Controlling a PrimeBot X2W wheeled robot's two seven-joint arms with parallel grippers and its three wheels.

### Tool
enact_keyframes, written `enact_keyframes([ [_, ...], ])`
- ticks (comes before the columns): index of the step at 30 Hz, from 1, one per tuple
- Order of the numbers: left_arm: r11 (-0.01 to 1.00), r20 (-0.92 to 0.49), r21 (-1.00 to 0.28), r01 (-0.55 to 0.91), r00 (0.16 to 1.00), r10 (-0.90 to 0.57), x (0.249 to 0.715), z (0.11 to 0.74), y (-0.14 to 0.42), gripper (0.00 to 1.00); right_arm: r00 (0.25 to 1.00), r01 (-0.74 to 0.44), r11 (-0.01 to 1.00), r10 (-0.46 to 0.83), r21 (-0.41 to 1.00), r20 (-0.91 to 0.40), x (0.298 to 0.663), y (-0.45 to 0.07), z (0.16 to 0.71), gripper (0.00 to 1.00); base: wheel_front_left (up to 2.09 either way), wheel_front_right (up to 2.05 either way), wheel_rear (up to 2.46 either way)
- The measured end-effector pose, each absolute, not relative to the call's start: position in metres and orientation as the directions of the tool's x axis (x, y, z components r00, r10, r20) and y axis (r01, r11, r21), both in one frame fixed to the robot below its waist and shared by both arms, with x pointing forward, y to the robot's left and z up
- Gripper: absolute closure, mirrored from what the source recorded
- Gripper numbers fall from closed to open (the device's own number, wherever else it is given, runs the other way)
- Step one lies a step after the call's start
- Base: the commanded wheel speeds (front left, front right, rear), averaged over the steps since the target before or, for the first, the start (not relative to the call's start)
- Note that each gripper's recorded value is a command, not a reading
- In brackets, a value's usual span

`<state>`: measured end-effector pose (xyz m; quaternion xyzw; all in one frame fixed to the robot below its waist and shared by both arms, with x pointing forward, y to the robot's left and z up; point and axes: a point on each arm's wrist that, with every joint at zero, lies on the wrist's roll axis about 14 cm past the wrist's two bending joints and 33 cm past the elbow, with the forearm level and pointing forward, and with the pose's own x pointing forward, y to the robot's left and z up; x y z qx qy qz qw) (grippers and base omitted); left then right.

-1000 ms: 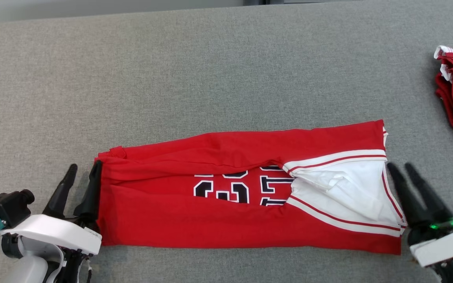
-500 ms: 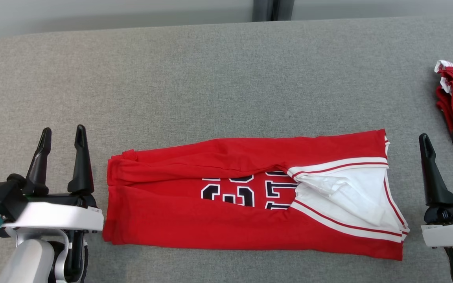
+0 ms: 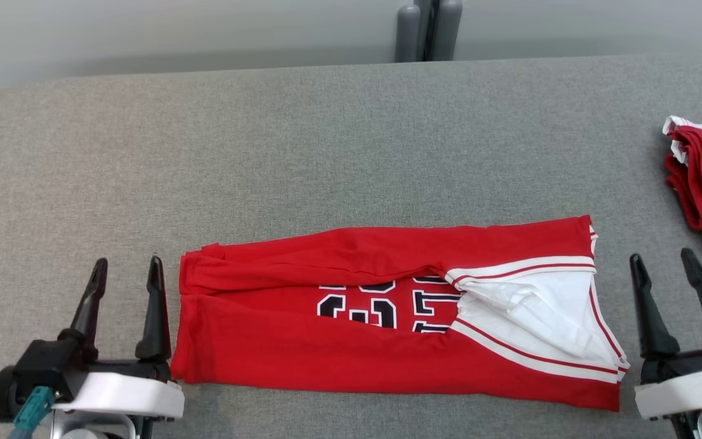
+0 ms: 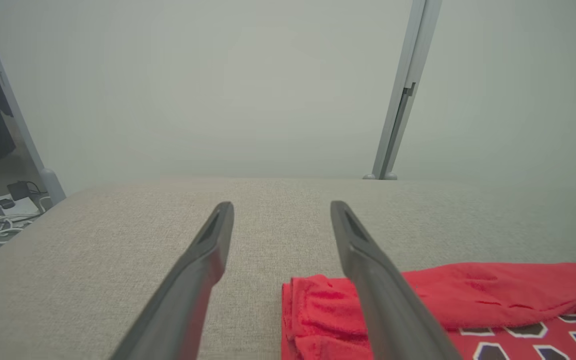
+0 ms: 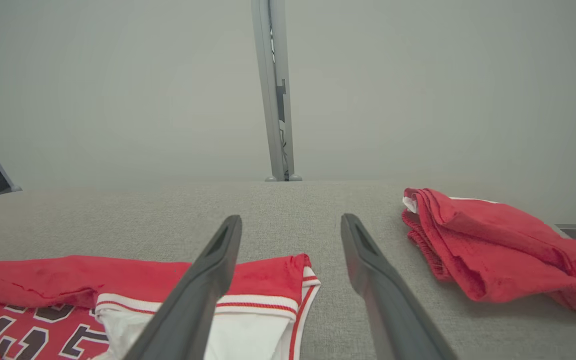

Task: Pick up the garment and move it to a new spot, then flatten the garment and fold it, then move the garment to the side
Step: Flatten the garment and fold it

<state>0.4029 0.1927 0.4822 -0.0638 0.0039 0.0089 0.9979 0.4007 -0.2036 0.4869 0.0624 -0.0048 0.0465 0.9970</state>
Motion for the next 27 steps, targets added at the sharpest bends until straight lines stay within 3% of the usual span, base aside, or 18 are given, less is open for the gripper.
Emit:
enact_keyframes([
  [7,0.992,-0.045,-0.124,-0.024,0.999,0.018,0.385,0.472,0.192,0.0,0.995,-0.093,0.989,0.097,0.114,-0.032,0.391,-0.202,0.474,0.0,0.0,0.0,0.0],
  [27,0.993,-0.048,-0.116,-0.013,0.999,0.008,0.39,0.469,0.19,0.0,0.992,-0.089,0.988,0.1,0.125,-0.081,0.395,-0.2,0.459,0.0,0.0,0.0,0.0],
])
